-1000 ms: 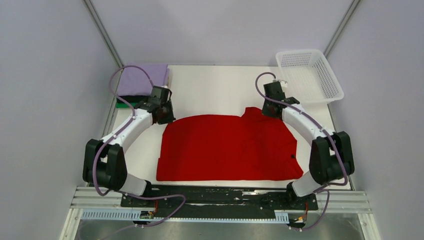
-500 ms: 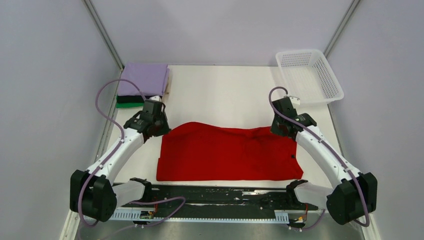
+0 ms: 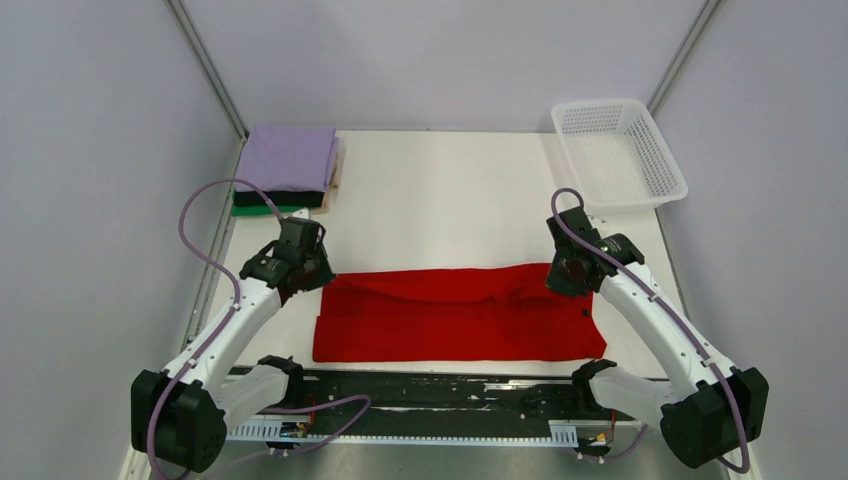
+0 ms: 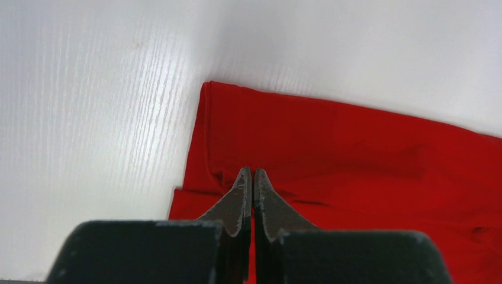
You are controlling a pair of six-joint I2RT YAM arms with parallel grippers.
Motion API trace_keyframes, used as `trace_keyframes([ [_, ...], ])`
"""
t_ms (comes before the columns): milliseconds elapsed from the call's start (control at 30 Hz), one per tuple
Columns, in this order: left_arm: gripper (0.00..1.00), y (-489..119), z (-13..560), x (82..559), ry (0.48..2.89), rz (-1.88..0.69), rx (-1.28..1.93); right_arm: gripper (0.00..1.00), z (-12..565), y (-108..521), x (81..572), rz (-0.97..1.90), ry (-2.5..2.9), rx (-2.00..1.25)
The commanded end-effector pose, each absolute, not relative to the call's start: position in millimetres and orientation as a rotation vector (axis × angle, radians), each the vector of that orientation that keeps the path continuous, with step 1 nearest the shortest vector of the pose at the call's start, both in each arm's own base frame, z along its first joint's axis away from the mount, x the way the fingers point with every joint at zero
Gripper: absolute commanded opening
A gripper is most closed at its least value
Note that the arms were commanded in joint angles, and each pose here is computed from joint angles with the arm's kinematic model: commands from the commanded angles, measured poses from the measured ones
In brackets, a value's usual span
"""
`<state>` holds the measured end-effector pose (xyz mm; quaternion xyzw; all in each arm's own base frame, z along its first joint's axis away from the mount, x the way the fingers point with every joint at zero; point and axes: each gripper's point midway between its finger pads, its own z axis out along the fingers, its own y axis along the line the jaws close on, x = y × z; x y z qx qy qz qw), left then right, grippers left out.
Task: Fold and stack the t-shirts
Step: Fold the other side of the tshirt into a rectangle, then rotate the tshirt 90 degrees
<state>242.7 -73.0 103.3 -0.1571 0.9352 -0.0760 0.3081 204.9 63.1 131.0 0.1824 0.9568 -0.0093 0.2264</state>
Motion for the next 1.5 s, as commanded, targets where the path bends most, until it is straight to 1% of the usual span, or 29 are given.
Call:
trace_keyframes([
  [0, 0.0, -69.4, 104.2, 244.0, 2.456, -0.179, -0.447, 0.0, 133.6, 65.9, 189.9, 0.008, 2.664, 0.519],
  [267, 0.0, -73.9, 91.6, 232.3, 2.503, -0.213, -0.451, 0.02, 127.8, 65.1, 174.5, -0.006, 2.735, 0.511],
  [433, 0.0, -66.0, 73.1, 215.6, 2.557, -0.156, -0.522, 0.07, 113.7, 72.3, 160.0, 0.019, 2.823, 0.512],
  [500, 0.02, -59.7, 69.6, 210.8, 2.564, -0.11, -0.568, 0.1, 107.3, 74.0, 149.3, 0.016, 2.873, 0.524],
  [567, 0.1, -50.5, 69.3, 209.5, 2.549, -0.047, -0.611, 0.14, 101.6, 74.6, 135.5, 0.0, 2.932, 0.531],
  [600, 0.16, -48.9, 69.8, 209.1, 2.543, -0.037, -0.63, 0.17, 97.5, 73.2, 124.9, -0.024, 2.972, 0.523],
  [633, 0.21, -45.8, 70.8, 208.5, 2.538, -0.015, -0.644, 0.22, 94.7, 72.1, 115.6, -0.049, 3.005, 0.505],
  [667, 0.29, -44.6, 71.7, 208.5, 2.535, -0.007, -0.65, 0.29, 92.9, 70.5, 107.3, -0.075, 3.031, 0.502],
  [700, 0.31, -42.7, 74.1, 209.3, 2.527, 0.005, -0.656, 0.31, 93.9, 71.2, 102.4, -0.079, 3.041, 0.5],
  [767, 0.4, -40.6, 80.4, 211.8, 2.511, 0.017, -0.659, 0.47, 101.2, 75.6, 100.7, -0.035, 3.03, 0.485],
  [800, 0.54, -39.9, 83.4, 212.9, 2.504, 0.021, -0.66, 0.57, 107.0, 76.9, 103.0, -0.011, 3.008, 0.487],
  [833, 0.63, -38.3, 89.6, 214.5, 2.493, 0.029, -0.663, 0.71, 113.0, 76.9, 107.6, 0.004, 2.974, 0.488],
  [867, 0.85, -37.5, 93.3, 215.3, 2.487, 0.034, -0.664, 0.83, 119.9, 76.4, 113.6, 0.015, 2.931, 0.496],
  [900, 0.93, -37.7, 100.7, 218.0, 2.475, 0.03, -0.659, 0.97, 126.4, 75.6, 120.2, 0.02, 2.886, 0.511],
  [933, 0.98, -38.7, 105.1, 220.2, 2.468, 0.021, -0.649, 1.0, 132.2, 73.9, 128.6, 0.02, 2.834, 0.524],
  [1000, 1.0, -49.5, 118.1, 229.2, 2.457, -0.057, -0.59, 1.0, 140.5, 78.5, 144.4, 0.076, 2.747, 0.553],
  [1067, 1.0, -70.7, 129.1, 240.0, 2.452, -0.201, -0.498, 1.0, 143.4, 89.1, 162.0, 0.168, 2.66, 0.605],
  [1100, 1.0, -89.7, 135.3, 246.5, 2.446, -0.327, -0.421, 1.0, 142.5, 95.1, 169.6, 0.218, 2.625, 0.626],
  [1133, 1.0, -100.9, 137.2, 248.7, 2.446, -0.4, -0.382, 1.0, 140.4, 102.9, 177.4, 0.281, 2.59, 0.656],
  [1167, 1.0, -122.6, 140.1, 252.4, 2.442, -0.546, -0.307, 1.0, 137.4, 111.1, 183.7, 0.347, 2.564, 0.683],
  [1200, 1.0, -134.4, 141.7, 257.9, 2.415, -0.624, -0.266, 1.0, 132.6, 119.4, 189.6, 0.41, 2.545, 0.704],
  [1233, 1.0, -151.5, 138.8, 252.7, 2.445, -0.737, -0.214, 1.0, 128.9, 125.8, 195.0, 0.462, 2.524, 0.734],
  [1300, 1.0, -171.1, 130.4, 249.2, 2.467, -0.852, -0.151, 1.0, 114.4, 127.6, 200.2, 0.48, 2.508, 0.806],
  [1367, 1.0, -183.0, 116.8, 244.7, 2.499, -0.901, -0.09, 1.0, 94.6, 119.5, 202.0, 0.415, 2.501, 0.86],
  [1467, 1.0, -184.9, 85.4, 238.7, 2.578, -0.883, -0.066, 1.0, 70.3, 109.2, 201.7, 0.328, 2.517, 0.901],
])
